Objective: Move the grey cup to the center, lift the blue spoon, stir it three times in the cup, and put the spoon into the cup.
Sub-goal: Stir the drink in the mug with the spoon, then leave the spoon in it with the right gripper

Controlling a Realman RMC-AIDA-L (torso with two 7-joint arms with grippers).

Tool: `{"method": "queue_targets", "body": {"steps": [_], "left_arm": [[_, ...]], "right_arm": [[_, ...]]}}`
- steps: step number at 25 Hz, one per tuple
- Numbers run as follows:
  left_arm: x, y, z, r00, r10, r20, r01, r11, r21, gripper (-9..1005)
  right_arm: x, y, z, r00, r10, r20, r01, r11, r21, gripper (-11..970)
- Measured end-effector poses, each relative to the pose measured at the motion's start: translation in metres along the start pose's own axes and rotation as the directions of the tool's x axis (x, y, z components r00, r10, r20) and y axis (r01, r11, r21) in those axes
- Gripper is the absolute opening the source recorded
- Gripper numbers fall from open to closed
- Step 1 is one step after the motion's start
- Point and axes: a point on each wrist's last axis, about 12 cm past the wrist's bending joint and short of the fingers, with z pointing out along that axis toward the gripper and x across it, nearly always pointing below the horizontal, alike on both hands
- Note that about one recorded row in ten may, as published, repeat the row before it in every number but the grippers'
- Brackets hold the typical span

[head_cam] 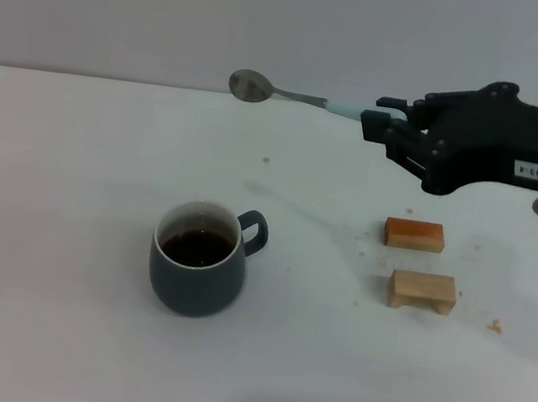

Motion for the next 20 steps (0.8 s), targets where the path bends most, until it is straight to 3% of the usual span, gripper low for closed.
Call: {"method": "queue_targets", "body": {"steps": [12,20], "left_arm": [[0.000,-0.006,-0.001,1.000,0.001,0.014,-0.001,1.000,0.006,-2],[-0.001,-0.007,-0.002,1.000,-0.001,0.026,0.000,1.000,0.009,-2]], "right_arm": [[-0.020,-0.013,0.025,0.977,0.042,-0.207,-0.060,0.995,-0.082,122],[-0.022,-0.015,0.034,0.964,0.047,-0.261,-0.084,0.988,-0.131,121]]}}
